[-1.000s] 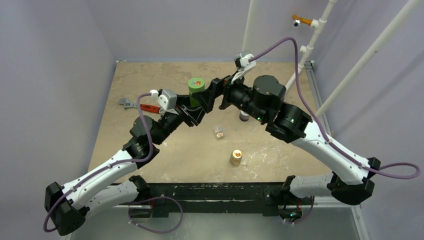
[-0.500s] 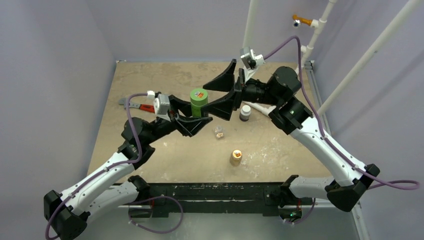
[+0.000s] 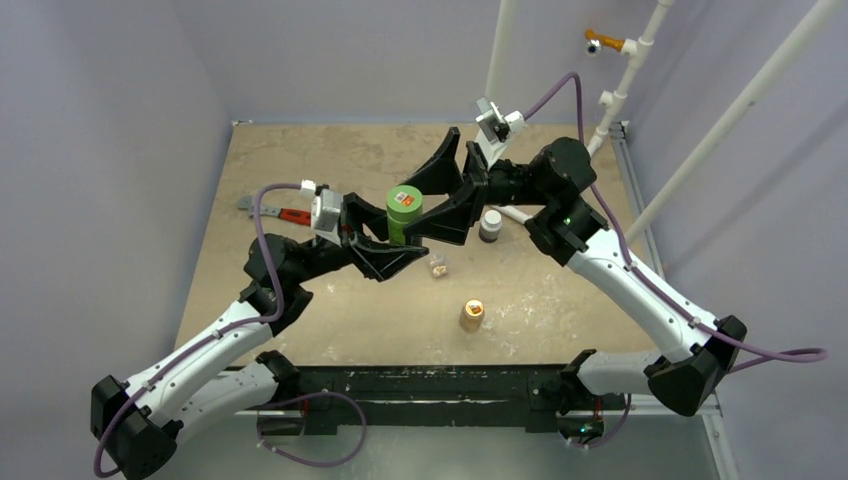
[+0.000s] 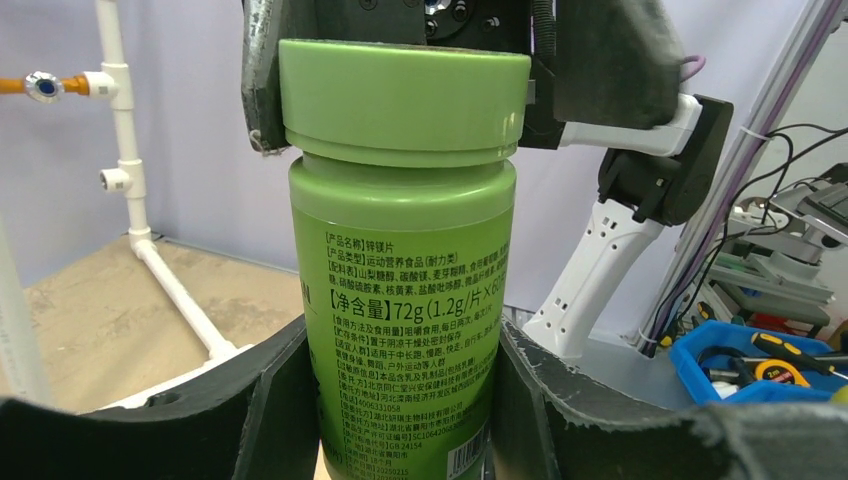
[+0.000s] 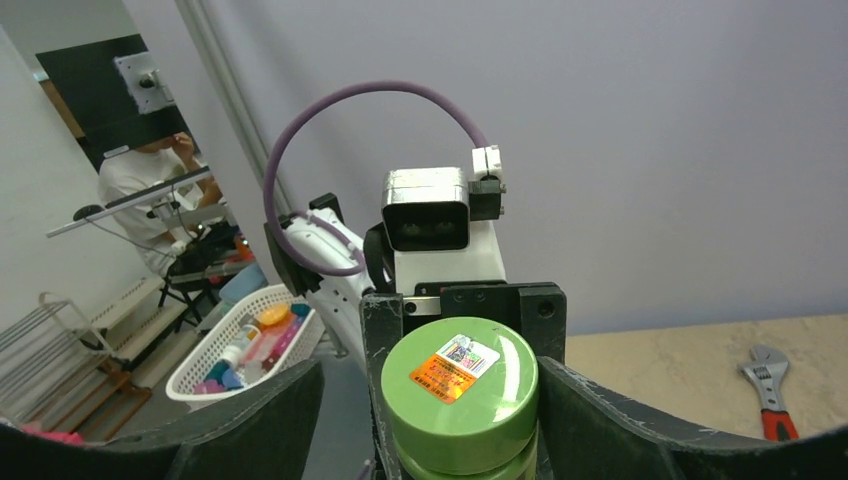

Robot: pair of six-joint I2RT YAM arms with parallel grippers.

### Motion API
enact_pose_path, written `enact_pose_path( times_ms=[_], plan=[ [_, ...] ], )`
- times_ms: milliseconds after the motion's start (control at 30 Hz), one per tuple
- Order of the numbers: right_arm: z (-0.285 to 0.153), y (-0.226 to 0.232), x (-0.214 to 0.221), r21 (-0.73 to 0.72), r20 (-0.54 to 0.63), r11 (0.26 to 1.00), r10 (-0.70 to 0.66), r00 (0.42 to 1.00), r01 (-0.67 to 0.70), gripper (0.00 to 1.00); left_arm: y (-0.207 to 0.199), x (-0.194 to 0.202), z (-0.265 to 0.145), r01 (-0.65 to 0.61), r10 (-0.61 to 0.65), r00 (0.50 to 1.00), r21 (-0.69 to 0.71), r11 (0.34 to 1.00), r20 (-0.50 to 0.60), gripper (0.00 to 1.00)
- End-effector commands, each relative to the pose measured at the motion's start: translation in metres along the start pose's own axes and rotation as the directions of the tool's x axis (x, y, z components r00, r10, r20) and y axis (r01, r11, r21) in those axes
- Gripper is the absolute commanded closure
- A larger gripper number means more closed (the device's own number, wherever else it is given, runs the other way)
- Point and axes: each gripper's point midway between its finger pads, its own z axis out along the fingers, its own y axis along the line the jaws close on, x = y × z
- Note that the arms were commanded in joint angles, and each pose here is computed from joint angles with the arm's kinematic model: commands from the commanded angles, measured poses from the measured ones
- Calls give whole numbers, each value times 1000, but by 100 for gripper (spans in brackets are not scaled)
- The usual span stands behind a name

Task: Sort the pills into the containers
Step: Screw the lid of the pill bottle onto the pill bottle.

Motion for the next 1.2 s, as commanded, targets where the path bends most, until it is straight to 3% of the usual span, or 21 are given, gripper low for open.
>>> enact_pose_path(
  times_ms=[0, 400, 533, 633, 867, 1167],
  plan=[
    [-1, 10, -10, -42, 24, 999, -31, 999, 32, 26, -12, -24, 4, -34, 30, 997, 53, 998, 66, 100],
    [1, -8, -1, 31, 6, 999, 14, 1000, -14, 63, -6, -25, 5, -33, 31, 997, 23, 999, 67, 100],
    [-1, -21, 5, 108, -1, 994, 33, 999, -33, 73, 13, -32, 4, -61, 69, 994, -92, 994, 87, 100],
    [-4, -41, 8, 251, 8, 967, 40, 999, -41, 83, 40, -41, -2, -89, 115, 989, -254, 963, 89, 100],
    [-7, -87, 31, 652, -19, 757, 78, 997, -47, 92, 81, -63, -8, -209, 264, 964, -515, 831, 35, 100],
    [-10, -120, 55, 892, 24, 445, 119, 993, -75, 100, 104, -73, -6, -319, 404, 913, -711, 627, -53, 100]
  ],
)
